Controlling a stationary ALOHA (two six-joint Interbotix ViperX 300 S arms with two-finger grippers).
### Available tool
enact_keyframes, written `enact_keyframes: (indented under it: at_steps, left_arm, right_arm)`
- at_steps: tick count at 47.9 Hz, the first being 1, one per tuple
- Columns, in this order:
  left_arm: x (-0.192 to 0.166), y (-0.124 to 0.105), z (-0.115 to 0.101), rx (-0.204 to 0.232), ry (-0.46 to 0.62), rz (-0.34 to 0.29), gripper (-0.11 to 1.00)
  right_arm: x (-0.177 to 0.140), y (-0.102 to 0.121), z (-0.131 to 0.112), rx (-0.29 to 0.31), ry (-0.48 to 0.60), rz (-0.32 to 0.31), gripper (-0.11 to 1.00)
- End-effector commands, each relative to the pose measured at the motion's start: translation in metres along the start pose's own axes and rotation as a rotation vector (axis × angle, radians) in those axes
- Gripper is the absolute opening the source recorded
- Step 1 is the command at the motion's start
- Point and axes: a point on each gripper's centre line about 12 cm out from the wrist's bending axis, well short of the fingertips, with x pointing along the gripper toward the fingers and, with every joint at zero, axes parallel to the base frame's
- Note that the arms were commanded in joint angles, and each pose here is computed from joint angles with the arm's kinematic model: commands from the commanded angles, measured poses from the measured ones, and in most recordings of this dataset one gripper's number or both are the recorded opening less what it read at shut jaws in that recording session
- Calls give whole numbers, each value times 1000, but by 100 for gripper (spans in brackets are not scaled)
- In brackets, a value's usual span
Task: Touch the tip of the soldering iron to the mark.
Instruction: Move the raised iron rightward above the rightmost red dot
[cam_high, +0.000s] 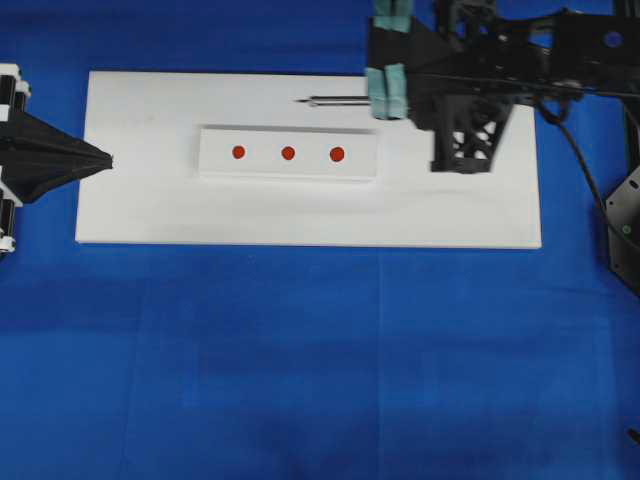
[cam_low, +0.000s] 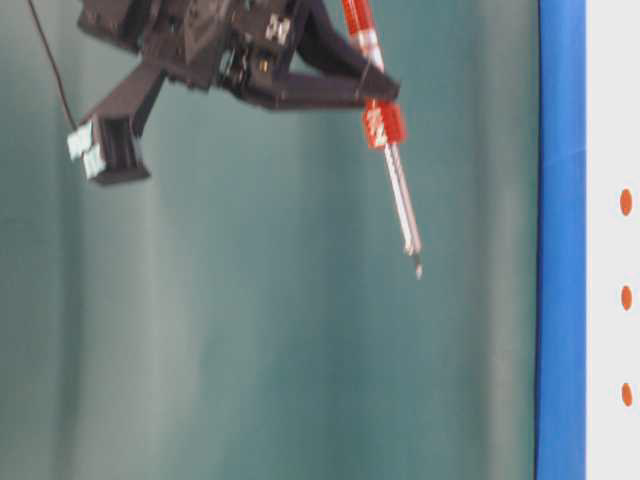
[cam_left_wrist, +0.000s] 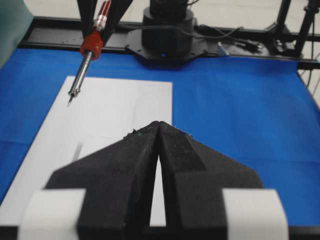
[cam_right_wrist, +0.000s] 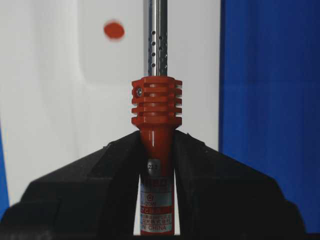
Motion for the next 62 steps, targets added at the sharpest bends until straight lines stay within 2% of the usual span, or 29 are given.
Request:
enact_keyframes:
  at_steps: [1,12,20,50,62]
  left_arm:
    - [1,0,4,3,-11,2,0]
    - [1,0,4,3,-11,2,0]
    - [1,0,4,3,-9,2,0]
    - [1,0,4,5,-9,2,0]
    - [1,0,4,5,-11,2,0]
  right_arm:
    - [-17,-2,-6,5,-41,-5,6]
    - [-34,-3,-38,15,-55,-6,6]
    - [-38,-3,-49,40,-35,-7,6]
    - [-29,-2,-48,38,-12,-6,6]
    - [1,4,-51,30,38,6,6]
